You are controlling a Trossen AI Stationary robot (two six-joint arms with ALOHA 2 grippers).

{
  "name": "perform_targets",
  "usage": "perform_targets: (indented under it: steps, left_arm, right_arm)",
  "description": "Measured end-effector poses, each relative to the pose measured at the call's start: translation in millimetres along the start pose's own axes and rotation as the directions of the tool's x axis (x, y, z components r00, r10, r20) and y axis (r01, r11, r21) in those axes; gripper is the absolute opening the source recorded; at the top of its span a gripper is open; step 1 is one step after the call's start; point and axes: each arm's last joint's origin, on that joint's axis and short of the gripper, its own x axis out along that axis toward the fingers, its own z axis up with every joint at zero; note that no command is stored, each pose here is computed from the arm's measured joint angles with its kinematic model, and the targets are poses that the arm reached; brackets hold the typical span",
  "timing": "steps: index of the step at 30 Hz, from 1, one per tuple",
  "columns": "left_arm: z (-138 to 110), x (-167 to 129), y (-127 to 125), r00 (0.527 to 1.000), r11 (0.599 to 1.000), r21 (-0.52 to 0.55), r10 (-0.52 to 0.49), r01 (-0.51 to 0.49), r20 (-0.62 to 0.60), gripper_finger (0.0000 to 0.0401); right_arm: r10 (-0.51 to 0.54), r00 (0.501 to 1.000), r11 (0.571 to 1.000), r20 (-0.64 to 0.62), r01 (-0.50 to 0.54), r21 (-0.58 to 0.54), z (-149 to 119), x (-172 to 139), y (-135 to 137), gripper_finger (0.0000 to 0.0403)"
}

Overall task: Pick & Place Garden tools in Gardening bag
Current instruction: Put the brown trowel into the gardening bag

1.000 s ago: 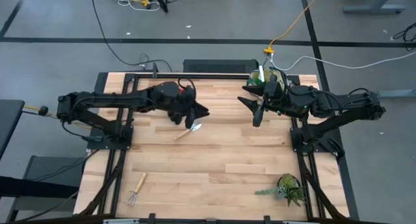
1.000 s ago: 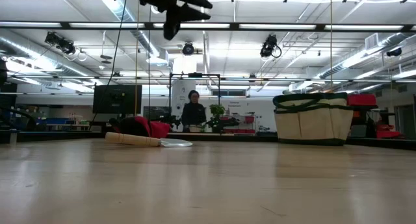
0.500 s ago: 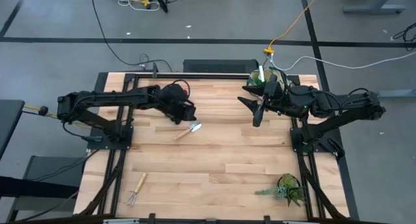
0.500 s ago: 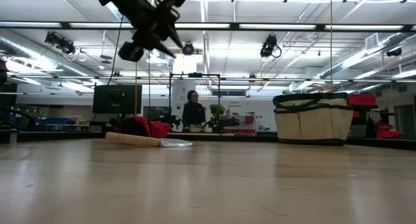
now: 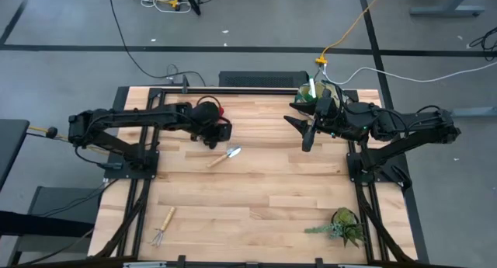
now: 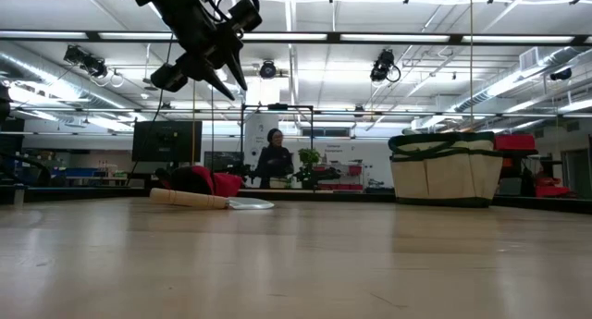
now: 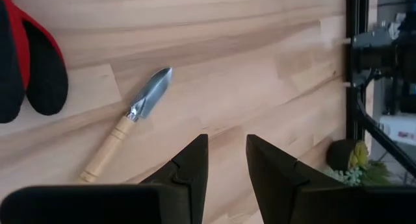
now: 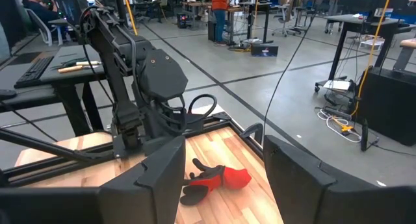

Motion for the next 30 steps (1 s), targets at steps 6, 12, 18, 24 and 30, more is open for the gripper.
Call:
perform_targets:
  steps: [6,12,18,24,30]
  left_arm:
    - [-4,0,-2,0.998,0.999,0.045,-0.021,0.023,-0.055,0.0112]
    - [-8,0,-3,0.998,0.998,0.059,-0.023,0.027,-0.065,0.0112]
    - [-8,1,-3,0.998,0.998,0.06,-0.022,0.026,-0.065,0.0112]
    - [-8,1,-3,0.998,0.998,0.062,-0.022,0.026,-0.067,0.0112]
    - [-17,2,-7,0.996,0.987,0.154,-0.035,0.048,-0.082,0.0112]
  right_arm:
    - [0.0,1.0,1.0,0.0,0.0,0.0,0,0,0,0.0207]
    - [0.0,1.0,1.0,0.0,0.0,0.0,0,0,0,0.0207]
    - [0.0,1.0,1.0,0.0,0.0,0.0,0,0,0,0.0207]
    - [0.0,1.0,1.0,0.0,0.0,0.0,0,0,0,0.0207]
    - [-0.001,1.0,1.0,0.0,0.001,0.0,0,0,0,0.0207]
